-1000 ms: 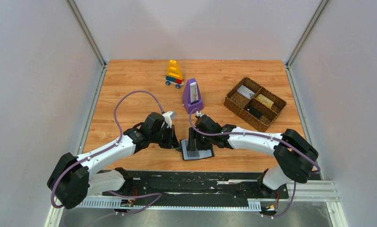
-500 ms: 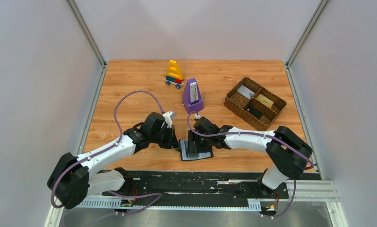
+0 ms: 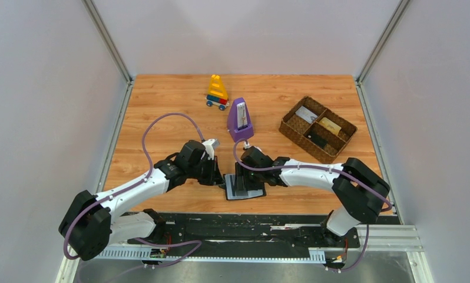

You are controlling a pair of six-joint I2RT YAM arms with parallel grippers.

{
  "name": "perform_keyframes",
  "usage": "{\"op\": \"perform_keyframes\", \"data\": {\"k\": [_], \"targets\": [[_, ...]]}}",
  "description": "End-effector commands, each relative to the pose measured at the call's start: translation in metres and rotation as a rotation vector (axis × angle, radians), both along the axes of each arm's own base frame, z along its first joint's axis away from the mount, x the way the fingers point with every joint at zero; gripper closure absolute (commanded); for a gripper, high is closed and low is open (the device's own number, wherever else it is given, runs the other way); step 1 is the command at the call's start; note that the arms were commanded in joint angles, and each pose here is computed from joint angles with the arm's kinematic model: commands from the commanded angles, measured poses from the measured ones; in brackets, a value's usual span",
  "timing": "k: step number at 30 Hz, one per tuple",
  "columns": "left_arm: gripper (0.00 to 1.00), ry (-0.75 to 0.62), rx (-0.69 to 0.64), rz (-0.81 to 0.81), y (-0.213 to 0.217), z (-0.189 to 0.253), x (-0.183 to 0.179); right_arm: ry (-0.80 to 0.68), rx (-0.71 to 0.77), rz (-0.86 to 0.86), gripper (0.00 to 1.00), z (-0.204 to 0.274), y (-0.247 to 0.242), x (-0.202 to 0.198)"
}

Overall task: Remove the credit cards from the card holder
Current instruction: Remove the credit card from the card holder.

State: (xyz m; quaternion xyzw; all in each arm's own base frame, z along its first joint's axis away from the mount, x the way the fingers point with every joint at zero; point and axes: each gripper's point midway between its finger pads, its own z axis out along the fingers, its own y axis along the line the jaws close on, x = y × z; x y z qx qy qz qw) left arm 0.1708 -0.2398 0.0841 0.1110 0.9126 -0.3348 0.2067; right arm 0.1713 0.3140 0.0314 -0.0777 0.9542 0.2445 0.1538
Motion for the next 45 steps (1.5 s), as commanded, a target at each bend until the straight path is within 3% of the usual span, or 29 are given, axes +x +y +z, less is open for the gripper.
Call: {"op": "perform_keyframes", "data": {"k": [1, 19, 31, 33, 38, 40, 45], "targets": [[1.0, -0.052, -0.031, -0.014, -0.005, 0.017, 0.005, -0.041, -0.042, -0.05, 0.44, 0.006, -0.013, 0.006], [1.0, -0.045, 0.045, 0.01, 0.008, 0.005, 0.004, -0.138, -0.111, -0.127, 0.46, 0.025, -0.043, 0.016], [1.0, -0.03, 0.237, 0.135, 0.039, -0.008, 0.015, -0.137, -0.088, -0.155, 0.46, 0.03, -0.06, 0.017], [0.95, -0.033, 0.254, 0.166, 0.042, -0.005, 0.02, -0.129, -0.07, -0.143, 0.47, 0.031, -0.058, 0.017], [0.62, -0.056, 0.208, 0.185, 0.033, 0.011, 0.028, -0.144, 0.001, -0.119, 0.53, 0.041, -0.052, 0.02], [0.56, -0.061, 0.133, 0.149, 0.019, 0.019, 0.028, -0.135, 0.049, -0.095, 0.59, 0.045, -0.046, 0.021], [0.54, -0.034, -0.017, 0.08, -0.011, 0.031, 0.024, -0.139, 0.123, -0.059, 0.67, 0.051, -0.037, 0.029]]}}
